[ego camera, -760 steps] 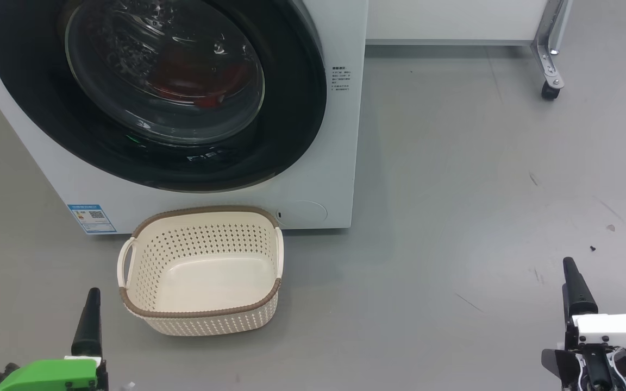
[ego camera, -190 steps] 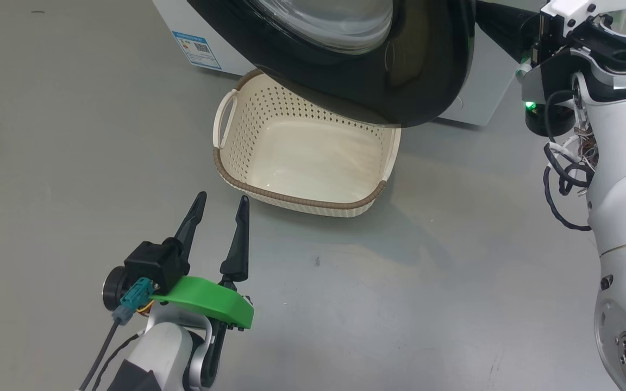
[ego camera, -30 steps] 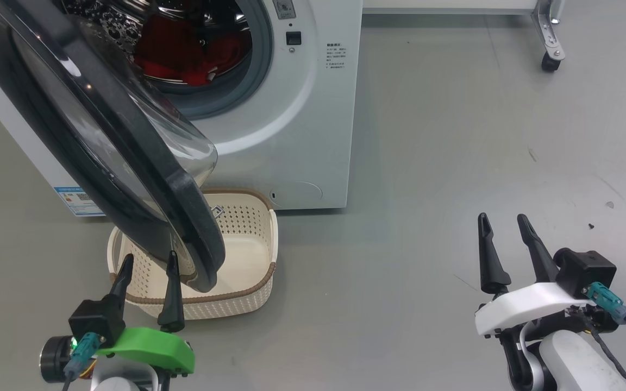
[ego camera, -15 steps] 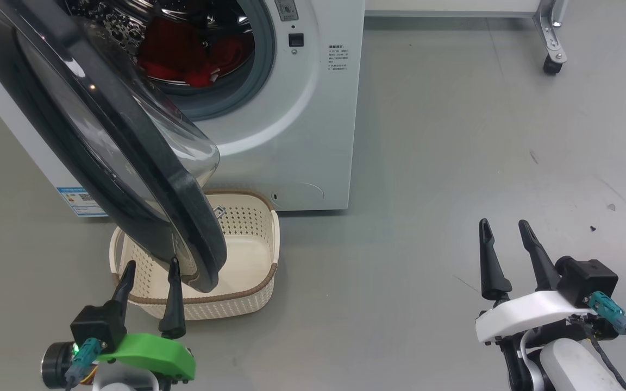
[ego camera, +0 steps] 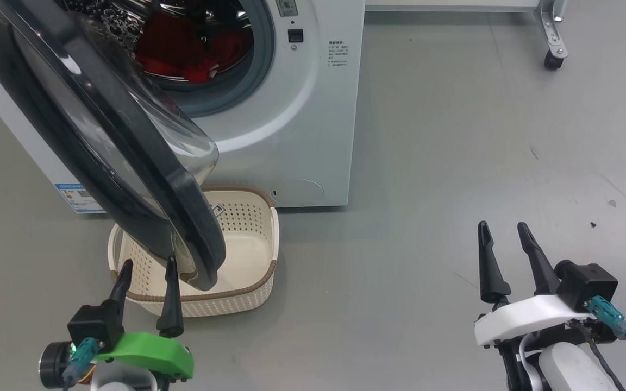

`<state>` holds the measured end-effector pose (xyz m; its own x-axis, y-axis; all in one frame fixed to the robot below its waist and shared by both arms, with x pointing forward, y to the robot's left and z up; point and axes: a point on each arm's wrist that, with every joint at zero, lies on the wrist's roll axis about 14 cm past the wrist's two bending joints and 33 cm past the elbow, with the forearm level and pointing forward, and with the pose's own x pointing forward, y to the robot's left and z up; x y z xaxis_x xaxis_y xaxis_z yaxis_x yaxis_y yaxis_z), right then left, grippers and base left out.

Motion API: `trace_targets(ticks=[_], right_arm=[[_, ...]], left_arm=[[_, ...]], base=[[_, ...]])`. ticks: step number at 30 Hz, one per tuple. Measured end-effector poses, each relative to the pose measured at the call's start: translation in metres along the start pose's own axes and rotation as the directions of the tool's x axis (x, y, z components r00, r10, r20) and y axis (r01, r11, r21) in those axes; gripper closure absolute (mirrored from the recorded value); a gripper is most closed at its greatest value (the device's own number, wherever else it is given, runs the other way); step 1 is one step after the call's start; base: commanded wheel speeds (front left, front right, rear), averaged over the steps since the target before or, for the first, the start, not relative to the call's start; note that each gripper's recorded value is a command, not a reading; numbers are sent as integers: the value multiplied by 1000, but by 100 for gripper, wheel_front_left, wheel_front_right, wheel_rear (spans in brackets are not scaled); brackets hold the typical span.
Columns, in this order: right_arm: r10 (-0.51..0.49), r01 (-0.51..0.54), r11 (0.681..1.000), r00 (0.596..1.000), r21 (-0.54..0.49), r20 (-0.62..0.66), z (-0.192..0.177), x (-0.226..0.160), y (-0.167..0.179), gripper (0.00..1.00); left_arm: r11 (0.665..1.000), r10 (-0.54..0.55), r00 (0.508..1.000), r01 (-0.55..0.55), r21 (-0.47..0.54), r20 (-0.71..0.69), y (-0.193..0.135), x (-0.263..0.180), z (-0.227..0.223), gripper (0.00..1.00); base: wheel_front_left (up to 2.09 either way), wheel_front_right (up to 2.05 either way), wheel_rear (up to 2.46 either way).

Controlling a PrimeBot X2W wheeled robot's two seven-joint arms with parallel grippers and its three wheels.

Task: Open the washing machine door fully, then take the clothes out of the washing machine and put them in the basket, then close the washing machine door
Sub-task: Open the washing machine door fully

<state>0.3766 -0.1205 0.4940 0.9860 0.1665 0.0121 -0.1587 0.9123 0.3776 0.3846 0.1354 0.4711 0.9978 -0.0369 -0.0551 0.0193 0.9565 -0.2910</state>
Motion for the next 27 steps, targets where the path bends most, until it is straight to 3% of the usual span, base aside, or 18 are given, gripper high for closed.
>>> trace_targets(ticks=[27], right_arm=[[-8, 8, 1000, 1000, 6, 9, -1, -5, -1, 0]], left_arm=[[1000, -13, 1000, 13, 5, 5, -3, 1, 2, 0]], base=[[0, 0, 0]])
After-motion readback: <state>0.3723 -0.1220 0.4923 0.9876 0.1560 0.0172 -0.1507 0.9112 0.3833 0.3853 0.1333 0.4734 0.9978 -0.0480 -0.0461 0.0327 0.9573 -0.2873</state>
